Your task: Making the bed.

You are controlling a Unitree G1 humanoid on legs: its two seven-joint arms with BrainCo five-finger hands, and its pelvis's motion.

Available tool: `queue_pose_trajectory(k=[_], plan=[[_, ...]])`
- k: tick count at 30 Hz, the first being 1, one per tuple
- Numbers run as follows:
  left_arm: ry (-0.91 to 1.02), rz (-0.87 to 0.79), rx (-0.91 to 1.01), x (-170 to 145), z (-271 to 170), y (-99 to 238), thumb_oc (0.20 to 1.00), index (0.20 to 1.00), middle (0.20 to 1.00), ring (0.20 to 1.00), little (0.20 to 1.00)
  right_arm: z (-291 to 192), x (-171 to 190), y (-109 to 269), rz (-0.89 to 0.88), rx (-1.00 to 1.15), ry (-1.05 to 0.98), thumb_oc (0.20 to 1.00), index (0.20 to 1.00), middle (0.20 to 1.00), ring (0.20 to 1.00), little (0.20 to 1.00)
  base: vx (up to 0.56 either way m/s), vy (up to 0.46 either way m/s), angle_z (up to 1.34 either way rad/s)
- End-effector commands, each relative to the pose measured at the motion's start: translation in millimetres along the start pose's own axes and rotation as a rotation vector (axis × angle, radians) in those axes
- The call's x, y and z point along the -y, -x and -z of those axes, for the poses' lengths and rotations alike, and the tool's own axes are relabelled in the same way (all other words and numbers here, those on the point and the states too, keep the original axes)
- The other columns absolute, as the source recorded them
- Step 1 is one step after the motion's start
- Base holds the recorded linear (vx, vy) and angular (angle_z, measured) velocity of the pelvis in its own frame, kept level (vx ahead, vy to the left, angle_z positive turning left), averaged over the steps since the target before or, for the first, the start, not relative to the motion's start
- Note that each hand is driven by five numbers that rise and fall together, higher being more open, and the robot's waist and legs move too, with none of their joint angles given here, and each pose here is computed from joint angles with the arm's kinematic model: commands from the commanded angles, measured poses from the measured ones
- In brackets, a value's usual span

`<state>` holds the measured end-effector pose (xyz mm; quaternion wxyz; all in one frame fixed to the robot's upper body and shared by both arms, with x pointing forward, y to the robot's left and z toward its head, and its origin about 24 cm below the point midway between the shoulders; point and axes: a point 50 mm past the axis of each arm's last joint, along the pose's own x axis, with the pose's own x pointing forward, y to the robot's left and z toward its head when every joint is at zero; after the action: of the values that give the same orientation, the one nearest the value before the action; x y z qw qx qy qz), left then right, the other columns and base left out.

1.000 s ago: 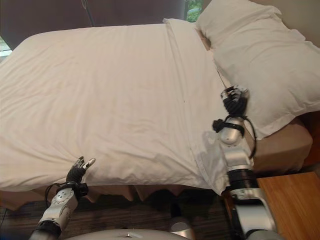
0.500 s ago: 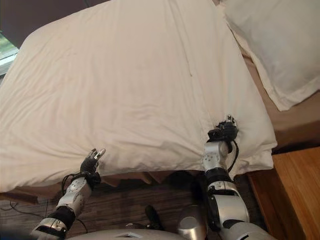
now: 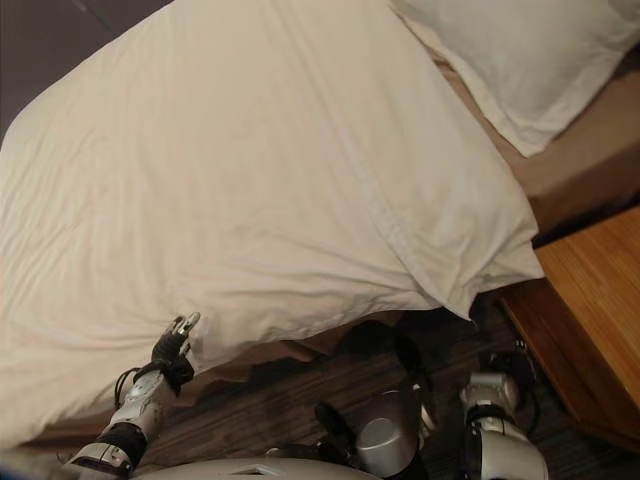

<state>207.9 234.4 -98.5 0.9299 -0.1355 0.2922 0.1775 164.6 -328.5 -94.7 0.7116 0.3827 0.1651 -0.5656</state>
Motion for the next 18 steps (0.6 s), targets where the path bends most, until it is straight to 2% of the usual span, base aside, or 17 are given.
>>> queue_pose_trajectory(k=[1, 4, 5, 6, 7, 9, 14, 18], plan=[[0.033, 0.212, -0.087, 63.7, 15.5, -0.3, 1.0, 1.0, 1.0, 1.0, 1.0, 27.5, -24.1, 10.0, -0.126, -0.07, 0.128, 0.2, 0.2, 0.2, 0.2, 0.2, 0.05, -0.009, -0.13], [0.013, 0.178, -0.109, 53.8, 23.9, 3.0, 1.0, 1.0, 1.0, 1.0, 1.0, 41.8, -12.2, 16.5, -0.19, -0.095, 0.325, 0.2, 0.2, 0.2, 0.2, 0.2, 0.01, -0.016, -0.04], [0.013, 0.178, -0.11, 53.6, 24.0, 3.1, 1.0, 1.0, 1.0, 1.0, 1.0, 42.0, -12.1, 16.6, -0.19, -0.096, 0.325, 0.263, 0.263, 0.263, 0.263, 0.263, -0.01, -0.063, 0.01], [-0.001, 0.14, -0.134, 46.0, 32.4, 6.1, 1.0, 1.0, 1.0, 1.0, 1.0, 51.3, -8.1, 22.6, -0.252, -0.107, 0.455, 0.758, 0.758, 0.758, 0.758, 0.758, -0.02, -0.053, 0.06], [-0.005, 0.123, -0.143, 41.2, 35.4, 7.4, 1.0, 1.0, 1.0, 1.0, 1.0, 56.4, -5.2, 25.9, -0.272, -0.117, 0.493, 1.0, 1.0, 1.0, 1.0, 1.0, -0.01, -0.062, 0.15], [-0.017, 0.083, -0.149, 32.2, 38.6, 9.4, 1.0, 1.0, 1.0, 1.0, 1.0, 64.1, -1.1, 32.1, -0.321, -0.125, 0.584, 1.0, 1.0, 1.0, 1.0, 1.0, -0.03, -0.036, 0.24], [-0.01, 0.031, -0.068, 25.4, 19.4, 4.4, 1.0, 1.0, 1.0, 1.0, 1.0, 80.9, 5.6, 43.8, -0.356, -0.166, 0.646, 1.0, 1.0, 1.0, 1.0, 1.0, -0.17, -0.049, 0.08], [-0.059, 0.067, -0.05, 29.8, 17.0, 7.2, 1.0, 1.0, 1.0, 1.0, 1.0, 92.3, 0.4, 57.8, -0.439, -0.169, 0.687, 1.0, 1.0, 1.0, 1.0, 1.0, -0.22, 0.173, 0.28]])
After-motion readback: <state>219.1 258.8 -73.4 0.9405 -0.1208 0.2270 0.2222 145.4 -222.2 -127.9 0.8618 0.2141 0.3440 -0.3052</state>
